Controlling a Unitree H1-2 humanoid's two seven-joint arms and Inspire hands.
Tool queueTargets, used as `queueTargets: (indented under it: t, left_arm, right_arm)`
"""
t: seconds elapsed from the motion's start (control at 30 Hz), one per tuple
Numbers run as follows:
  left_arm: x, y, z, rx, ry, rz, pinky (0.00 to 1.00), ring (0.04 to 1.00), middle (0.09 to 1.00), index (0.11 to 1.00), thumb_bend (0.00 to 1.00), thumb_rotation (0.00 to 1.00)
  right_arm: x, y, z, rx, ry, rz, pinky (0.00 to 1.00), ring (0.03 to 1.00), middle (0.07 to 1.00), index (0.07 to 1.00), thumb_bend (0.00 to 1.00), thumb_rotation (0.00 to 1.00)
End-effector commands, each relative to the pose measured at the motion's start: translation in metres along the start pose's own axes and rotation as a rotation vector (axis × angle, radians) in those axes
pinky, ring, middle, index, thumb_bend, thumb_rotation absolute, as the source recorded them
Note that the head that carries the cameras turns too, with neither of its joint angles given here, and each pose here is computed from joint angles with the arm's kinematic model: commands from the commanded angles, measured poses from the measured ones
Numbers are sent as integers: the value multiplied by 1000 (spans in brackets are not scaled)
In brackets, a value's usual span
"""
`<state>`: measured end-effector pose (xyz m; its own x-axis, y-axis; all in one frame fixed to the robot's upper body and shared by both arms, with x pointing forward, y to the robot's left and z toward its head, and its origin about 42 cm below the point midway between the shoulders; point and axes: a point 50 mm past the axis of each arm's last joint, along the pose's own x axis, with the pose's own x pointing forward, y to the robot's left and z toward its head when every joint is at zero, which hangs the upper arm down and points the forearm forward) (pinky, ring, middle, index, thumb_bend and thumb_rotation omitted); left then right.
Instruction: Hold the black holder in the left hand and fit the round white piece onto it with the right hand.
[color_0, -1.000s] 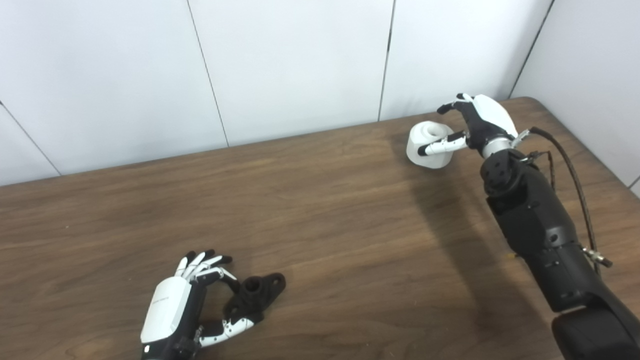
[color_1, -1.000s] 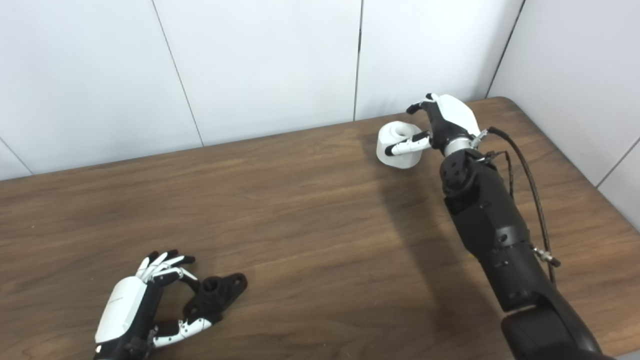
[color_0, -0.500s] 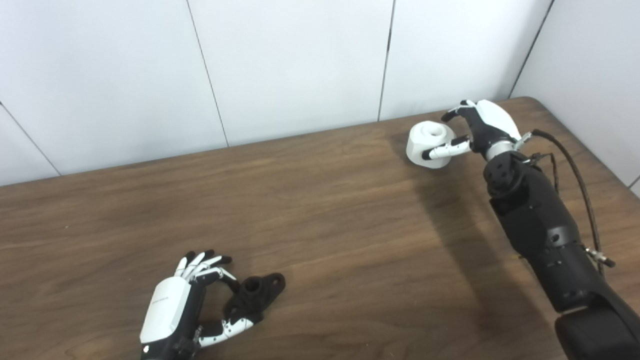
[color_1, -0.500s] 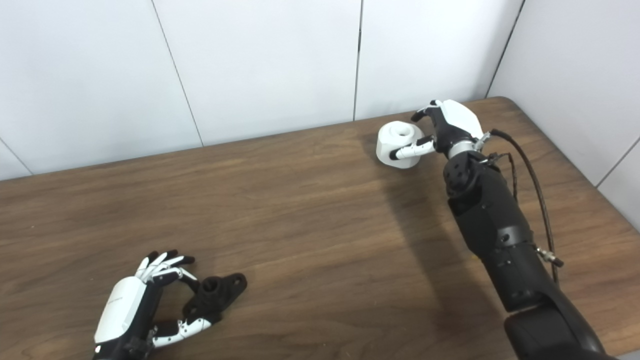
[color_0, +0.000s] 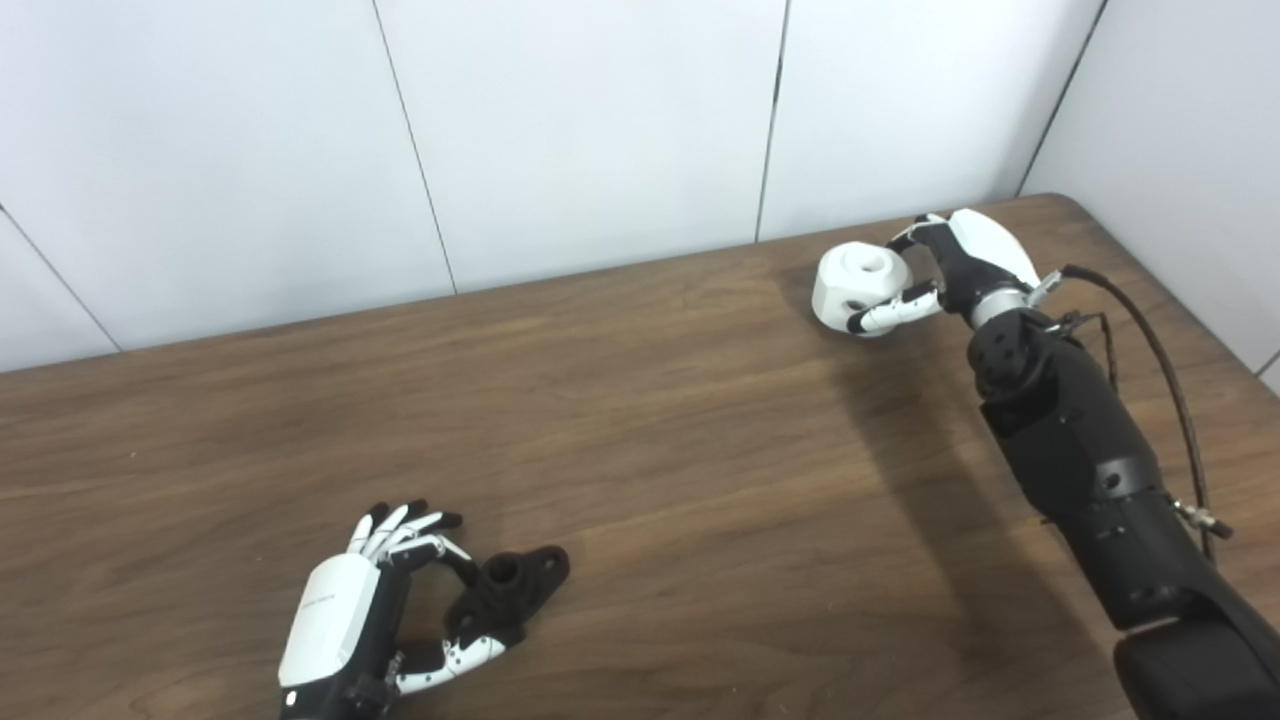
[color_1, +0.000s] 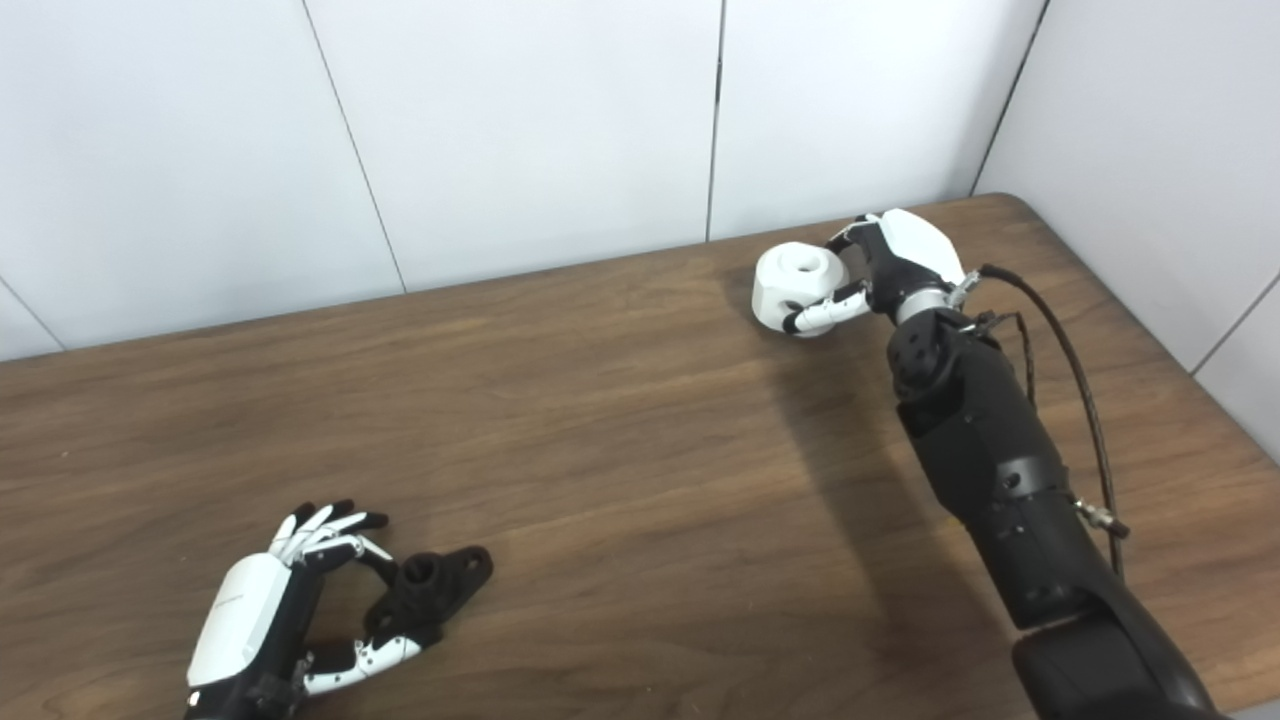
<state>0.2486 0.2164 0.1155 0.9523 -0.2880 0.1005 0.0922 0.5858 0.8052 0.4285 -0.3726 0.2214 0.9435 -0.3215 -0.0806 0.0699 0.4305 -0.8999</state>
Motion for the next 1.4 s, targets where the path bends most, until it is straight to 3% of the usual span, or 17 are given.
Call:
queueTargets:
  t: [0.0,0.43,0.47,0.5,0.53,0.6,1.13,1.37]
  left_arm:
    - [-2,4,-7,19,19,11,1000,916,807,485,519,41]
    - [-2,5,-6,21,18,9,1000,917,805,485,519,41]
    - [-2,5,-6,21,18,9,1000,916,805,485,519,41]
    - [-2,5,-6,21,18,9,1000,916,805,485,519,41]
    - [-2,4,-6,22,17,10,1000,915,804,485,519,41]
    - [-2,4,-6,23,17,12,1000,914,803,485,519,41]
    - [-2,4,-3,26,12,17,1000,916,804,485,519,41]
    - [-2,2,-3,18,9,18,1000,914,806,485,519,42]
  right_arm:
    - [4,-27,8,-1,-38,-92,1000,1000,938,674,838,279]
    - [5,-23,13,31,-77,-134,1000,999,911,636,794,218]
    - [4,-22,13,34,-81,-140,1000,995,903,616,776,192]
    - [4,-21,13,36,-83,-145,1000,995,899,555,652,169]
    - [5,-20,12,37,-87,-152,1000,994,895,523,588,156]
    - [5,-18,12,34,-96,-165,1000,987,877,495,534,142]
    - [3,-15,9,28,-113,-152,1000,995,856,488,516,134]
    - [-12,-26,27,34,-187,-153,1000,977,867,488,518,136]
